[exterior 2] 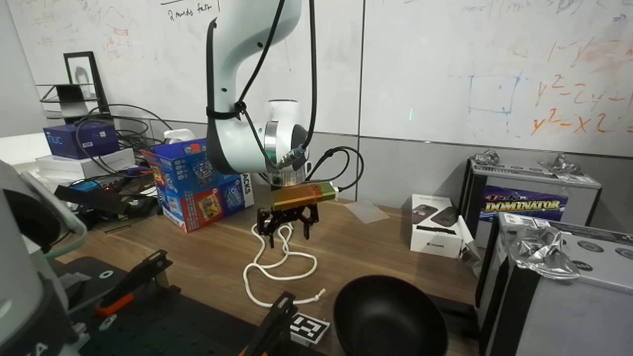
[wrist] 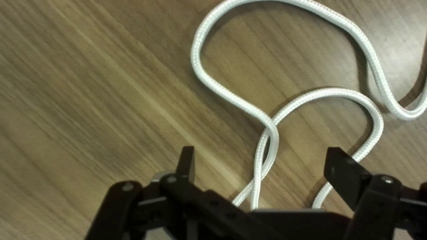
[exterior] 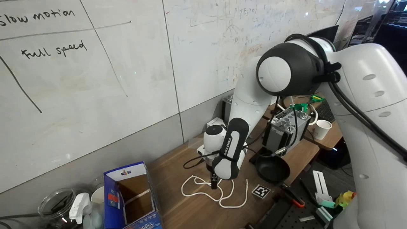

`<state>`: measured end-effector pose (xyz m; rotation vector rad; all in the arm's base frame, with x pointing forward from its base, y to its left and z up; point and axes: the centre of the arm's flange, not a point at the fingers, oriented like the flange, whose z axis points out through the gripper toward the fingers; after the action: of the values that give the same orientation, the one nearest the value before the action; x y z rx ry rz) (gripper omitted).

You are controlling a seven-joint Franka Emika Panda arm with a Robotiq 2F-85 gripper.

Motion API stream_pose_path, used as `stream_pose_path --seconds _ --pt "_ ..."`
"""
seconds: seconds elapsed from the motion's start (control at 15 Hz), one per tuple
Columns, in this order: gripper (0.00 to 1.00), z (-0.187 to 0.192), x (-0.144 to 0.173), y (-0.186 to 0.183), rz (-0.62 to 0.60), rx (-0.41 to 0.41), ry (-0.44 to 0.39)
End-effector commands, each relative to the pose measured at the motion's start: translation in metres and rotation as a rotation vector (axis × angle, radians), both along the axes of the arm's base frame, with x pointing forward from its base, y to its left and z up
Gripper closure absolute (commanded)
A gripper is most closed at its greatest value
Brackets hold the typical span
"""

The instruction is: Put the two white ropes inside the blue box

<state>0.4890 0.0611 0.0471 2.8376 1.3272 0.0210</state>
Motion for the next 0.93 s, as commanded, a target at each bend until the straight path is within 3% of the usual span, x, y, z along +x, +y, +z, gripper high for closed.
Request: stream_pose_path --seconds 0.0,0.87 --pt "0.0 -0.008 0.004 0.004 -0.045 0.012 -0.019" --pt "0.0 -0.023 0.006 0.001 -0.106 0.007 -0.013"
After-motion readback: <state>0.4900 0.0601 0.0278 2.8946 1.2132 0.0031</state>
